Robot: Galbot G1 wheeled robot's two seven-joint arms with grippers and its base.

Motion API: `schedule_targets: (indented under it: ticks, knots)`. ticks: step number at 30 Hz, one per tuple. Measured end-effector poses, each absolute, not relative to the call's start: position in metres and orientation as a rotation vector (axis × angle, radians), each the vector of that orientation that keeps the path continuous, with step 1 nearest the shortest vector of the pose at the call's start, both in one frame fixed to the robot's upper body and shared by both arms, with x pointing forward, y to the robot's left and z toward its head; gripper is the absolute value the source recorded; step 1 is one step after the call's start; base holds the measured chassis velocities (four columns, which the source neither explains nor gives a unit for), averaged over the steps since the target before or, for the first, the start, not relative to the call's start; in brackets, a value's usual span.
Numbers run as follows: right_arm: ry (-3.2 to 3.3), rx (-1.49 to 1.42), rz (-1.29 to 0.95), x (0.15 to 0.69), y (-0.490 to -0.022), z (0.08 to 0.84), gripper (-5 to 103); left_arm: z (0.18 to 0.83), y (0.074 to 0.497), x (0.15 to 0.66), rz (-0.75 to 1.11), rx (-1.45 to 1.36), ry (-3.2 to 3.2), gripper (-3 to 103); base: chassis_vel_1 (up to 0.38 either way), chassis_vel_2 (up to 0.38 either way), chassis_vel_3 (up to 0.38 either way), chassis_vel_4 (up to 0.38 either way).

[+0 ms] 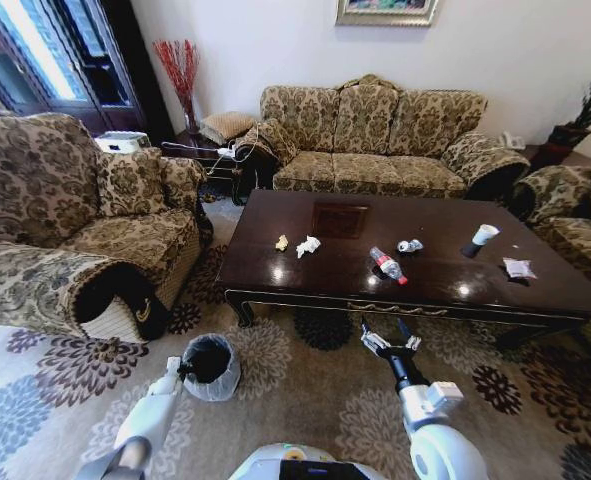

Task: Move to the front of the table and place the trash on the table into the trash bin.

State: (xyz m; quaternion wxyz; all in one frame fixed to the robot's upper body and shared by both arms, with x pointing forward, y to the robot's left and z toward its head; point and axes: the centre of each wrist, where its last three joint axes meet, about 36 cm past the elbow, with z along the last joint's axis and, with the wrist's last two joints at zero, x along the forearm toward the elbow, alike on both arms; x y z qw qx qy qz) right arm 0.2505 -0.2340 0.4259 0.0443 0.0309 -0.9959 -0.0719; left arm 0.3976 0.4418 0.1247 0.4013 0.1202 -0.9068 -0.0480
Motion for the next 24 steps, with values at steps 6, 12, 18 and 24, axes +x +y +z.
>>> schedule_targets:
  ticks: [6,12,18,24]
  knots:
    - [-3.055,0.102,-0.23,0.252,-0.233,0.426,100,0.127,0.45,0.383,-0.039,0.333,-2.317,3,0.0,0.0,0.0,0.0]
    - [-3.065,0.119,-0.255,0.257,-0.228,0.426,100,0.153,0.454,0.335,0.083,0.371,-2.362,3,0.0,0.0,0.0,0.0]
    - [-3.103,0.158,-0.294,0.269,-0.223,0.425,100,0.207,0.459,0.303,0.111,0.383,-2.46,3,0.0,0.0,0.0,0.0]
    - [-3.142,0.191,-0.343,0.28,-0.219,0.425,100,0.29,0.445,0.246,0.09,0.336,-2.589,3,0.0,0.0,0.0,0.0]
